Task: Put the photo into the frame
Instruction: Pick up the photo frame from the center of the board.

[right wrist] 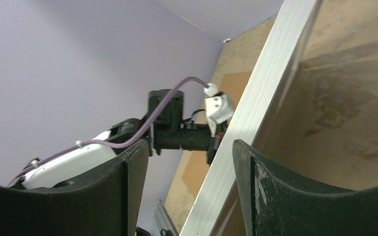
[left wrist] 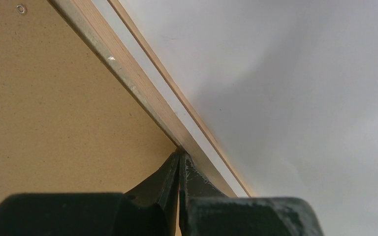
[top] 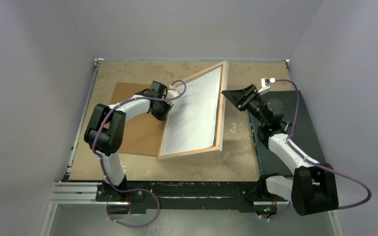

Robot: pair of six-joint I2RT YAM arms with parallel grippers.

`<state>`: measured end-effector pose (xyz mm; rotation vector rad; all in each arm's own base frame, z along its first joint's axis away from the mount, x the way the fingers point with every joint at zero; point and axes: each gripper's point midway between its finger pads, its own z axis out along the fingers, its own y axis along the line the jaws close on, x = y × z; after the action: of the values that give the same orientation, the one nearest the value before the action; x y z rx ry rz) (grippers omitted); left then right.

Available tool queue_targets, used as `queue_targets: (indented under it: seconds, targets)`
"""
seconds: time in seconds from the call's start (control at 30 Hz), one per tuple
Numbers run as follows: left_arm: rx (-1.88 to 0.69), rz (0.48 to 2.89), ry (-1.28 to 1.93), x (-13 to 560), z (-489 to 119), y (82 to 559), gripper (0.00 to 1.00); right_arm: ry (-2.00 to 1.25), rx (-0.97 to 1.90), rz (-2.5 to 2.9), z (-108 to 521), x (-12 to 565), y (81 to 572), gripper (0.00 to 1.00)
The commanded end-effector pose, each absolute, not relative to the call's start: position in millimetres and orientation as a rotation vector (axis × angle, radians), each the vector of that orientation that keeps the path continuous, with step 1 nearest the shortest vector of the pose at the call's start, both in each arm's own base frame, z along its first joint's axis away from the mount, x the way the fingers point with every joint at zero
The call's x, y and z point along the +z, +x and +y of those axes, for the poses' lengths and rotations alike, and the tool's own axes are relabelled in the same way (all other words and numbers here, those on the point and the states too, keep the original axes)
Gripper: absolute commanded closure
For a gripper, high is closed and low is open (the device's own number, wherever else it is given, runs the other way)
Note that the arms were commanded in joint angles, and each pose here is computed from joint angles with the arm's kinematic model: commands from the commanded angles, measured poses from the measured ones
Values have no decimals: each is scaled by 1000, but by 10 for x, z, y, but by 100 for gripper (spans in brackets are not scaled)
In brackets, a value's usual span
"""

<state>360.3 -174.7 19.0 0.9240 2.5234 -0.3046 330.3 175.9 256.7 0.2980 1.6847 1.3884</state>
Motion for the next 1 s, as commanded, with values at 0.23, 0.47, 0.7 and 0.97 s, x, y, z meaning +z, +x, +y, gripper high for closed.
queue_targets:
  seconds: [0.23, 0.47, 0.7, 0.97]
  targets:
    - [-633, 2523, 1023, 15, -2251, 3223, 100, 153, 1864, 1840, 2698, 2549, 2672, 36]
    - [-689, 2535, 981, 71, -2207, 3242, 100, 121, 1996, 1761, 3065, 2655, 2772, 40]
    - [-708, 2563, 958, 66, -2070, 3220, 100, 59, 2064, 1715, 3372, 2747, 2938, 42]
    - [-661, 2536, 920, 275, -2008, 3354, 100, 26, 2162, 1651, 3513, 2845, 3031, 43]
